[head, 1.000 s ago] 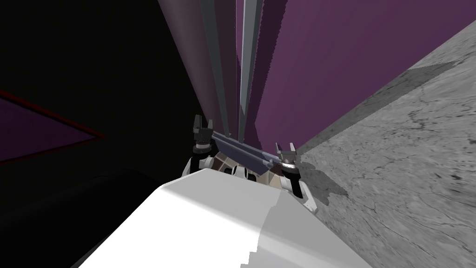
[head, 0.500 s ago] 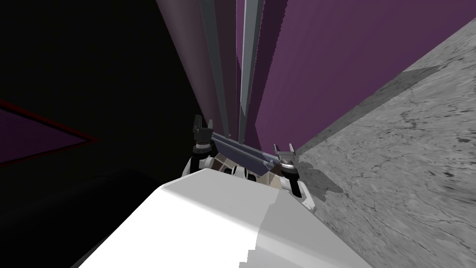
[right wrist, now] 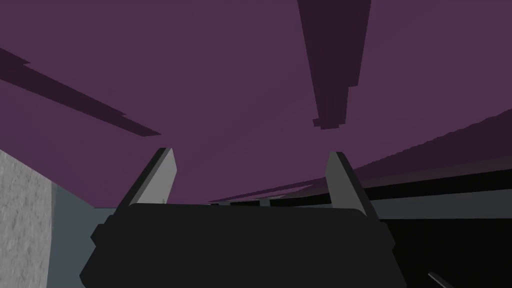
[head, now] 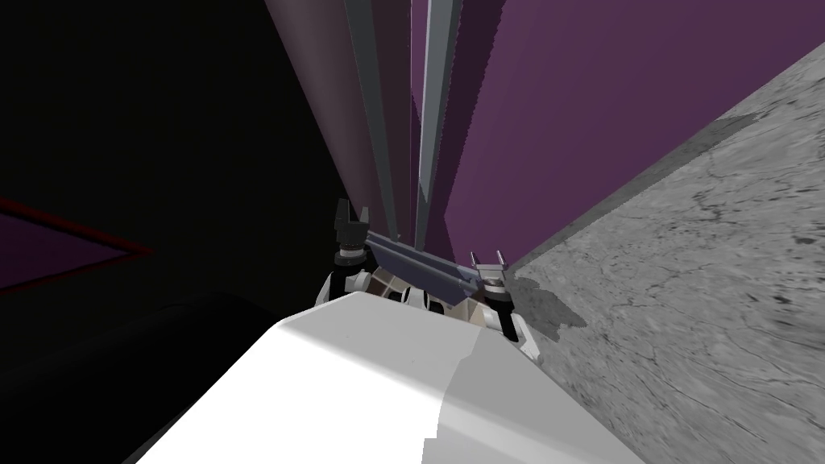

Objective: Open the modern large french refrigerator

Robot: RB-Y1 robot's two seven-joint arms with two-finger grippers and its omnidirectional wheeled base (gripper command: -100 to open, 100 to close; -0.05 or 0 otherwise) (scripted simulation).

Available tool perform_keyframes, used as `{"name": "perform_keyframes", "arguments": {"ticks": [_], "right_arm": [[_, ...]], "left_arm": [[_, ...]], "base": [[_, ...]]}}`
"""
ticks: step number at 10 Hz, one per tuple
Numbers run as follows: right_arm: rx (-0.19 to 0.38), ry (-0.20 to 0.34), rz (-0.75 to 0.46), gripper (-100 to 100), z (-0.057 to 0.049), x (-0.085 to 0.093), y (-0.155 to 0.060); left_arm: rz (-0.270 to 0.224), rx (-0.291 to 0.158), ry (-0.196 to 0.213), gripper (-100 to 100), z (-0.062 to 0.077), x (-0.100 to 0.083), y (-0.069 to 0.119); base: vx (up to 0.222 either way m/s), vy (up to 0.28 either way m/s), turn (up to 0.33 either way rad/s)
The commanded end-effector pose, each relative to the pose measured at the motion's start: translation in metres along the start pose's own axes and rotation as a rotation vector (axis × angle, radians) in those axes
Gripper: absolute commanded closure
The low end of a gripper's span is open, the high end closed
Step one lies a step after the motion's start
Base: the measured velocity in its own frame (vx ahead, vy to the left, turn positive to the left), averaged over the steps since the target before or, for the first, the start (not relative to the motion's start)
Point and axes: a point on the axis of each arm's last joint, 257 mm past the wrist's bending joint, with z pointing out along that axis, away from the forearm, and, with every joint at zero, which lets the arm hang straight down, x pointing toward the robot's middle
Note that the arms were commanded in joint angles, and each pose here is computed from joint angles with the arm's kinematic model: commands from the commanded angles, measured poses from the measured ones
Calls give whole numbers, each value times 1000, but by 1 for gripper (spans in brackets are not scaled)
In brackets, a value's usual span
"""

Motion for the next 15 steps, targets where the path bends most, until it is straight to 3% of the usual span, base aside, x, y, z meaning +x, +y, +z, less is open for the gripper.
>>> {"name": "perform_keyframes", "arguments": {"ticks": [1, 11, 15], "right_arm": [[-28, 18, -70, -100, -5, 12, 14], [-100, 21, -294, -100, -22, 34, 56], [-123, 12, -374, -100, -29, 38, 84]], "left_arm": [[0, 0, 0, 0, 0, 0, 0], [0, 0, 0, 0, 0, 0, 0], [0, 0, 0, 0, 0, 0, 0]], "base": [[29, 62, -38], [15, 67, -29], [13, 102, -25]]}}
